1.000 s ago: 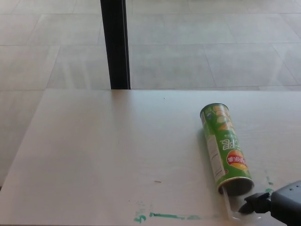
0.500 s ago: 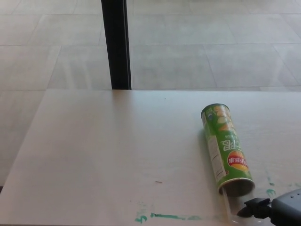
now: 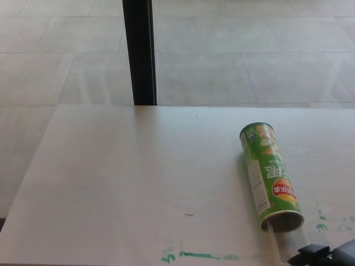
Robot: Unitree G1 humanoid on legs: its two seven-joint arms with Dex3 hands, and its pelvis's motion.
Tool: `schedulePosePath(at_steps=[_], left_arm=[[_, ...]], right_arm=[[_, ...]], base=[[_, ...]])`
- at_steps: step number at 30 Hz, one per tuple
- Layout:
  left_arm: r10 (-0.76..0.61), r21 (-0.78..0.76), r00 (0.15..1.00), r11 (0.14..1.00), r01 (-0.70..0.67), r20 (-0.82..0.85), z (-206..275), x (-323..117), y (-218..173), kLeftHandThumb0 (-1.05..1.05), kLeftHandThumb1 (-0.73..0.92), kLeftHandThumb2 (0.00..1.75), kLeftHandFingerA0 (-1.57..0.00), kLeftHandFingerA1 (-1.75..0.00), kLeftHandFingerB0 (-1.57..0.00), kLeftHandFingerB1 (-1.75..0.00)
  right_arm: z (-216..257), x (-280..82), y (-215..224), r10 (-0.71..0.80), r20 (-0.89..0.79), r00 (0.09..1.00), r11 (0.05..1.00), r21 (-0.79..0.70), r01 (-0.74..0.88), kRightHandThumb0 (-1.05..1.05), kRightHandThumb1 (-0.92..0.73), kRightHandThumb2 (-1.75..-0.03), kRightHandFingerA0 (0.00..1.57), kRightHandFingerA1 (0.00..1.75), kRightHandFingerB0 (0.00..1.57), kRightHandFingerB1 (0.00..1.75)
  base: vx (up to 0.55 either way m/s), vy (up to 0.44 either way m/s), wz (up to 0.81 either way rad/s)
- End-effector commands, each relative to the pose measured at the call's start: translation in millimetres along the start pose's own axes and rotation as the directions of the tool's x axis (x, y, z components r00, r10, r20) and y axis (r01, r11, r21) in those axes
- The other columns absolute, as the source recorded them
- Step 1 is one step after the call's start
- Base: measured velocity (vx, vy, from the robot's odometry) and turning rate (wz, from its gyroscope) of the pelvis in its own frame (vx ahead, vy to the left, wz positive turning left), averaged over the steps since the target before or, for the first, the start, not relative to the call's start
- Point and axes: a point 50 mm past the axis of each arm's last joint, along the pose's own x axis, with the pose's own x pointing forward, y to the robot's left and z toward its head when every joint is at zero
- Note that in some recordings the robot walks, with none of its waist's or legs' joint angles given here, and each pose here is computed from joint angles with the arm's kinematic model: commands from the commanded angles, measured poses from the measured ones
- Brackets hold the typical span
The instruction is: Use the finger on the right hand of the robot to pull out the chips tray kept inside a container in the middle of the desk
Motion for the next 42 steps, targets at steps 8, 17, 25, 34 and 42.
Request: schedulePosePath(at_steps=[8,17,25,34,42], left_arm=[[0.011,0.033,0.999,0.999,-0.013,0.041,8,-3,8,-0.74,0.78,0.63,-0.34,-0.86,-0.41,-0.75],[0.013,0.041,0.999,0.999,-0.014,0.037,10,-1,8,-0.73,0.8,0.65,-0.36,-0.89,-0.37,-0.7],[0.011,0.02,0.999,1.0,-0.011,0.036,9,-1,7,-0.75,0.59,0.92,-0.4,-0.81,-0.39,-0.7],[0.015,0.022,1.0,1.0,-0.016,0.027,8,-1,7,-0.72,0.79,0.64,-0.34,-0.87,-0.4,-0.74],[0.022,0.029,1.0,0.999,-0.023,0.013,5,-1,8,-0.73,0.78,0.63,-0.34,-0.83,-0.4,-0.71]], right_arm=[[3,-14,22,0.141,-0.005,0.99,0.99,0.007,-0.141,-0.19,-0.62,-0.58,0.8,1.4,0.5,0.46],[4,-19,27,0.139,-0.005,0.99,0.99,0.01,-0.139,-0.19,-0.62,-0.58,0.79,1.41,0.51,0.46],[4,-25,29,0.158,-0.017,0.987,0.986,0.048,-0.157,-0.17,-0.63,-0.58,0.76,1.42,0.49,0.45],[5,-31,30,0.152,-0.009,0.988,0.986,0.067,-0.151,-0.15,-0.62,-0.58,0.77,1.43,0.49,0.46],[0,-23,0,0.073,-0.048,0.996,0.997,0.028,-0.072,-0.17,-0.61,-0.59,0.78,1.31,0.38,0.4]], base=[[0.0,0.0,0.0],[0.0,0.0,0.0],[0.0,0.0,0.0],[0.0,0.0,0.0],[0.0,0.0,0.0]])
